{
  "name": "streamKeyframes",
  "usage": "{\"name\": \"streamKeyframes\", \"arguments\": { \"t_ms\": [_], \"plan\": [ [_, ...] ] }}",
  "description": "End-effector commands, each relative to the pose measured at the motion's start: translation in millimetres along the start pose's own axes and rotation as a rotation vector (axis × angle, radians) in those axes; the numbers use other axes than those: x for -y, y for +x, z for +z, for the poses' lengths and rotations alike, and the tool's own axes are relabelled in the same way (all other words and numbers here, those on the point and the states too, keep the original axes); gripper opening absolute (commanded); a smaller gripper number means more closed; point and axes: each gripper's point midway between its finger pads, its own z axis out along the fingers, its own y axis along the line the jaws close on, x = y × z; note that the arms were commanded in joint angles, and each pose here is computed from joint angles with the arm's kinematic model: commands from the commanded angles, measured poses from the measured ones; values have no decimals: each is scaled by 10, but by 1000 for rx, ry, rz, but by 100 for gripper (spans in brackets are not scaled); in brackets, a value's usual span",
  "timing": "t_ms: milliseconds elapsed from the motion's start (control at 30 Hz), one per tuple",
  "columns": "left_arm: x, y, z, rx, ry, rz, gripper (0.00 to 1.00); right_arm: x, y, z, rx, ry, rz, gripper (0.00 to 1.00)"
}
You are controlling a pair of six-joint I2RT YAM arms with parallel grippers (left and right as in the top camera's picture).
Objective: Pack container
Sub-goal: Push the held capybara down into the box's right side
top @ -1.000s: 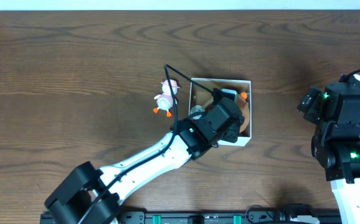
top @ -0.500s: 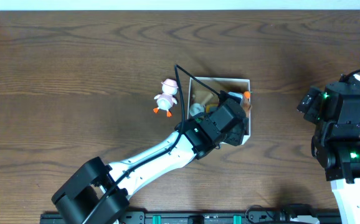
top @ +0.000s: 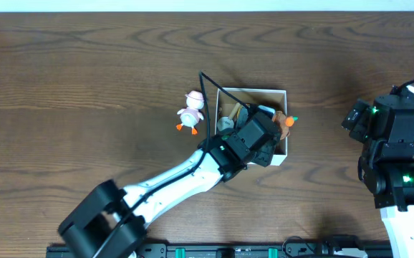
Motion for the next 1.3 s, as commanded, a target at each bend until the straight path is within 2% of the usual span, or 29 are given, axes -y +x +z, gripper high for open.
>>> {"name": "streamKeyframes", "arguments": {
  "t_ms": [0, 267, 300, 367, 433, 467, 700, 733, 800, 833, 900, 1067, 1267],
  "plan": [
    [82, -262, -315, 98, 27, 21, 52, 42, -42, -5, 11, 19, -4, 99],
    [210, -493, -709, 193, 82, 17, 52, 42, -42, -5, 11, 19, -4, 99],
    [213, -498, -720, 195, 84, 17, 49, 42, -42, -5, 11, 19, -4, 99],
    [217, -497, -724, 196, 85, 18, 26, 42, -42, -5, 11, 19, -4, 99],
    [224, -492, -722, 195, 86, 19, 8, 42, -42, -5, 11, 19, -4, 99],
    [226, -491, -722, 194, 87, 19, 6, 42, -42, -5, 11, 20, -4, 99],
    [298, -422, -683, 177, 96, 35, 7, 42, -41, -5, 11, 19, -4, 99],
    [318, -393, -659, 169, 97, 39, 11, 42, -42, -5, 11, 19, -4, 99],
    [351, -342, -604, 155, 98, 49, 44, 42, -42, -5, 11, 19, -4, 99],
    [364, -318, -569, 148, 98, 53, 56, 42, -42, -5, 11, 19, -4, 99],
    [359, -285, -498, 137, 93, 62, 72, 43, -42, -5, 11, 20, -4, 99],
    [346, -248, -328, 127, 81, 130, 88, 42, -42, -5, 11, 19, -4, 99],
    [363, -262, -147, 144, 81, 204, 90, 42, -42, -5, 11, 20, -4, 99]
  ]
}}
